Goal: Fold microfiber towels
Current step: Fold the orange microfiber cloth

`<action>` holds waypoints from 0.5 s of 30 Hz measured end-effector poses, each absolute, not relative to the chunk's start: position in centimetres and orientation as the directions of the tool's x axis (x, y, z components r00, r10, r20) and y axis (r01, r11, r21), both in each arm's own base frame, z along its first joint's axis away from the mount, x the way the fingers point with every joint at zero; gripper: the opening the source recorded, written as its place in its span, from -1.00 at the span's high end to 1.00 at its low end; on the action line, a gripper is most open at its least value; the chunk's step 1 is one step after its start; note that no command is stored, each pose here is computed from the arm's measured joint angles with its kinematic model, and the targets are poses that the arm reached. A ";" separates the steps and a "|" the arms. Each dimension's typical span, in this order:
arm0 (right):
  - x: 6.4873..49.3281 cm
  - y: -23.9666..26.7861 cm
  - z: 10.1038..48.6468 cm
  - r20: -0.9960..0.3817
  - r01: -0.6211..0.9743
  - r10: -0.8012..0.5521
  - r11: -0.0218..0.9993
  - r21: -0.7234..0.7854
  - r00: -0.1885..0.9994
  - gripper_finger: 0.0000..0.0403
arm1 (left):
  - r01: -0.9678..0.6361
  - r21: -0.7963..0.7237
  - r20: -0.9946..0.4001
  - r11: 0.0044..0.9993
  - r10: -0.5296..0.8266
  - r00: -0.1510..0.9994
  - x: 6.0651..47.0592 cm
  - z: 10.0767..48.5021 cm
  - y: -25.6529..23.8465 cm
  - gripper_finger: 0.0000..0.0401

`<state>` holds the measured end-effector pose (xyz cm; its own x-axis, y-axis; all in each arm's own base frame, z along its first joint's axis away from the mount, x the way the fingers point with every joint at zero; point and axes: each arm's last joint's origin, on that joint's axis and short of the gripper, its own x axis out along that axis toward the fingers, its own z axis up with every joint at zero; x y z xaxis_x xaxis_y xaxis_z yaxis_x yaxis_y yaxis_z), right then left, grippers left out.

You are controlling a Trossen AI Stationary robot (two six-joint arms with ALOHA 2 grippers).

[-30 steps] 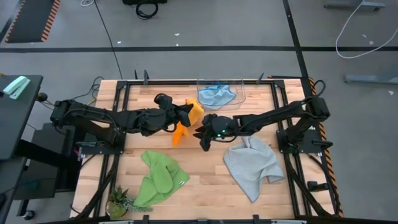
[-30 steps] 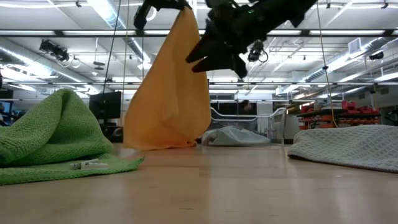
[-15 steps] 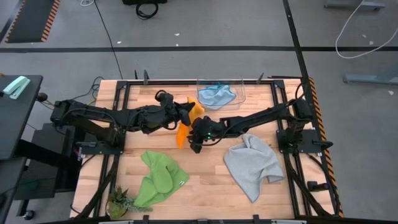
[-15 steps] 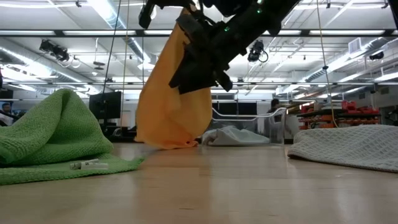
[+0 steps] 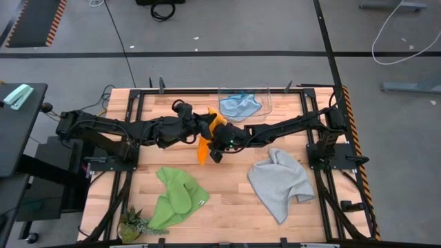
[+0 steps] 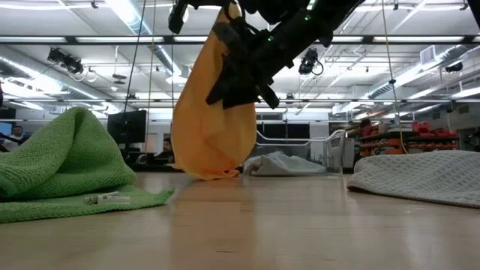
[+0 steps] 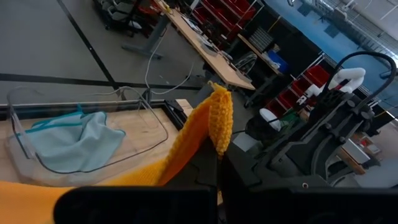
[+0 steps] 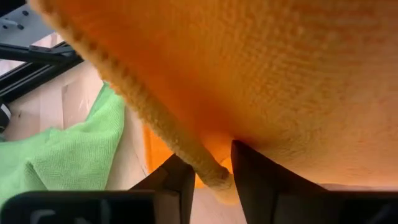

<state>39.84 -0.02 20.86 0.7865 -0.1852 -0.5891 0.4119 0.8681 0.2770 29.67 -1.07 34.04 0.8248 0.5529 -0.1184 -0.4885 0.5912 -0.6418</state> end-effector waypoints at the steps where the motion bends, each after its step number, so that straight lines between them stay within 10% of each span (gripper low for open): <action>1: 39.8 0.0 20.9 -0.589 0.409 -0.183 0.869 0.277 0.787 0.54 | -0.489 -0.641 -0.118 0.591 0.553 0.825 29.7 34.0 -1.1 0.96; 7: 39.8 0.3 20.9 -0.591 0.378 -0.162 0.888 0.262 0.790 0.94 | -0.488 -0.642 -0.118 0.591 0.553 0.825 29.7 34.0 -1.1 0.96; 15: 38.9 1.8 20.5 -0.665 0.358 -0.155 0.916 0.181 0.731 0.97 | -0.495 -0.624 -0.121 0.604 0.552 0.825 29.7 34.0 -1.1 0.96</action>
<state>38.95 1.83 20.50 0.7307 -0.1547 -0.6649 0.3584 0.9159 0.1808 29.67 -1.08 33.99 0.8252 0.5516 -0.1212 -0.4954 0.6039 -0.6244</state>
